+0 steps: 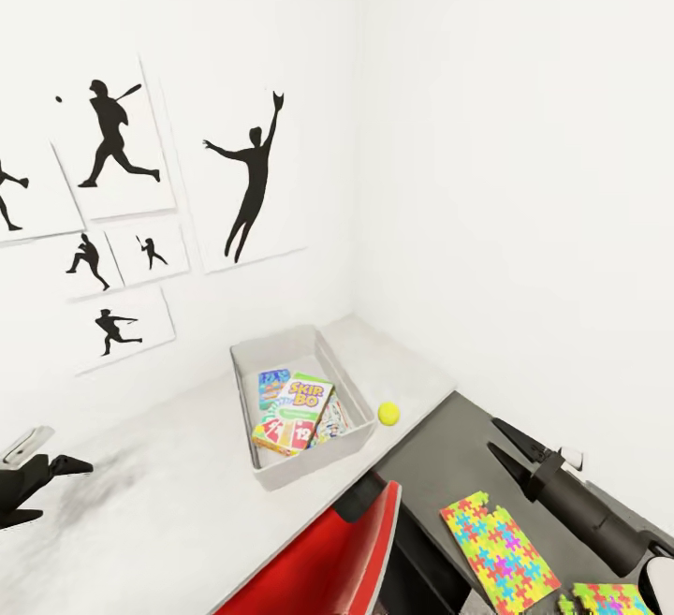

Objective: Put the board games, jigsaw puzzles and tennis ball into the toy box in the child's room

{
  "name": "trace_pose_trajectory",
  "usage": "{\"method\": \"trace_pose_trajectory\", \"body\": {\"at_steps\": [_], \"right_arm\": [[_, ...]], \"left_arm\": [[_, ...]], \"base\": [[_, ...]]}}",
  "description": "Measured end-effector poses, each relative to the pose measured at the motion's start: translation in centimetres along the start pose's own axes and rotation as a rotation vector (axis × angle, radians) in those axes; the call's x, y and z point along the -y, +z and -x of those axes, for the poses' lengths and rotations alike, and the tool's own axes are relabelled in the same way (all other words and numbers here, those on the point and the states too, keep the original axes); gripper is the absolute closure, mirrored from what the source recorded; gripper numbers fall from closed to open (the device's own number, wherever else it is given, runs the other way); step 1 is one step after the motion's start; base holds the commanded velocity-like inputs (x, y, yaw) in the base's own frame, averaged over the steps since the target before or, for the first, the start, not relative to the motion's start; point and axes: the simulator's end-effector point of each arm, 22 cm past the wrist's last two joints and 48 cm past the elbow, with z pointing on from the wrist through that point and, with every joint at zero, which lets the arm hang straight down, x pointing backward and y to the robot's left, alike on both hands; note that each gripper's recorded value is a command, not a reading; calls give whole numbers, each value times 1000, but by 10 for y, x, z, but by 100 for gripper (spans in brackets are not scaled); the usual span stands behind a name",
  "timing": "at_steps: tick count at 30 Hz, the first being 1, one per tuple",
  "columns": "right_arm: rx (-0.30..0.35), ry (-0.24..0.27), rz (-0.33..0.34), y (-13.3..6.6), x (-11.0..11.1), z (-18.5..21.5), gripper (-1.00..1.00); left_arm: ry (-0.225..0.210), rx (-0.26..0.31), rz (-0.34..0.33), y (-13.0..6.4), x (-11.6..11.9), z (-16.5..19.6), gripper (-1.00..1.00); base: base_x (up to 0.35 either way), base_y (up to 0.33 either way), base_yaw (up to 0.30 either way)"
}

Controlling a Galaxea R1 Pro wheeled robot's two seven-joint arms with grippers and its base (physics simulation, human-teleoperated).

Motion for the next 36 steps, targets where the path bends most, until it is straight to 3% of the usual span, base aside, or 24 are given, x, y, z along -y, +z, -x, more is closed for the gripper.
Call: {"method": "trace_pose_trajectory", "body": {"at_steps": [15, 36], "right_arm": [[-2, 0, 0, 1, 0, 0, -100], [-2, -1, -1, 0, 0, -1, -100]], "left_arm": [[1, 0, 1, 0, 0, 0, -100], [1, 0, 1, 0, 0, 0, -100]], "base": [[-162, 98, -69], [-39, 1, -266]]}}
